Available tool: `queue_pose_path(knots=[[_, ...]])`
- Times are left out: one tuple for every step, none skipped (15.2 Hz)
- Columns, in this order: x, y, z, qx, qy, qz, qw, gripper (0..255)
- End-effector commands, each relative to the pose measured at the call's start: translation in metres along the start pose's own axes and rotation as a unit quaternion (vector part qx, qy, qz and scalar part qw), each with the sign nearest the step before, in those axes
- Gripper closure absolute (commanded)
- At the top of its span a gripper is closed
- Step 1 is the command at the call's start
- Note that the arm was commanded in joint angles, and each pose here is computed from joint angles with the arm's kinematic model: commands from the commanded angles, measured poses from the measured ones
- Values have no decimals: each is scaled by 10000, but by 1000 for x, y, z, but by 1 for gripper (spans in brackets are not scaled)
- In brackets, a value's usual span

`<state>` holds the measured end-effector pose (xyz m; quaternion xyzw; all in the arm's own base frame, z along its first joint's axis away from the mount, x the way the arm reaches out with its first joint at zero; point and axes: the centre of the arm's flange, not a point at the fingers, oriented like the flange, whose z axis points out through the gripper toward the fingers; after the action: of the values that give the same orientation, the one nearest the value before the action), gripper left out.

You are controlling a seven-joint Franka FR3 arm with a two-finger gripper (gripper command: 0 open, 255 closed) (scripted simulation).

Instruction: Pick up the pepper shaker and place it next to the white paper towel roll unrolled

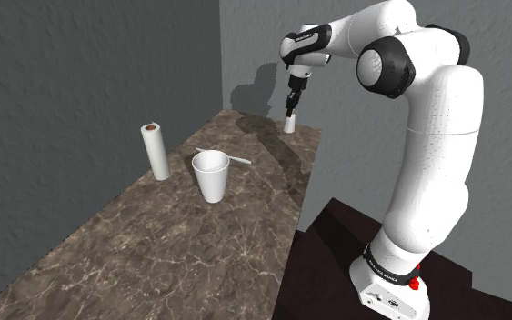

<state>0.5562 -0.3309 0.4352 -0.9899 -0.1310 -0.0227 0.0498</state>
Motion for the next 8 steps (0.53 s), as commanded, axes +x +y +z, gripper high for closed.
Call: queue_pose_path(knots=[[1, -1, -11, 1, -1, 1, 10000, 255], [1, -1, -16, 1, -1, 1, 10000, 255], [1, -2, -22, 1, -1, 1, 10000, 255], [1, -2, -27, 1, -1, 1, 10000, 255], [2, -3, -32, 1, -1, 1, 10000, 255], [2, -3, -37, 1, -1, 1, 10000, 255], [2, -4, -43, 1, -1, 1, 10000, 255], [3, -4, -48, 1, -1, 1, 10000, 255]])
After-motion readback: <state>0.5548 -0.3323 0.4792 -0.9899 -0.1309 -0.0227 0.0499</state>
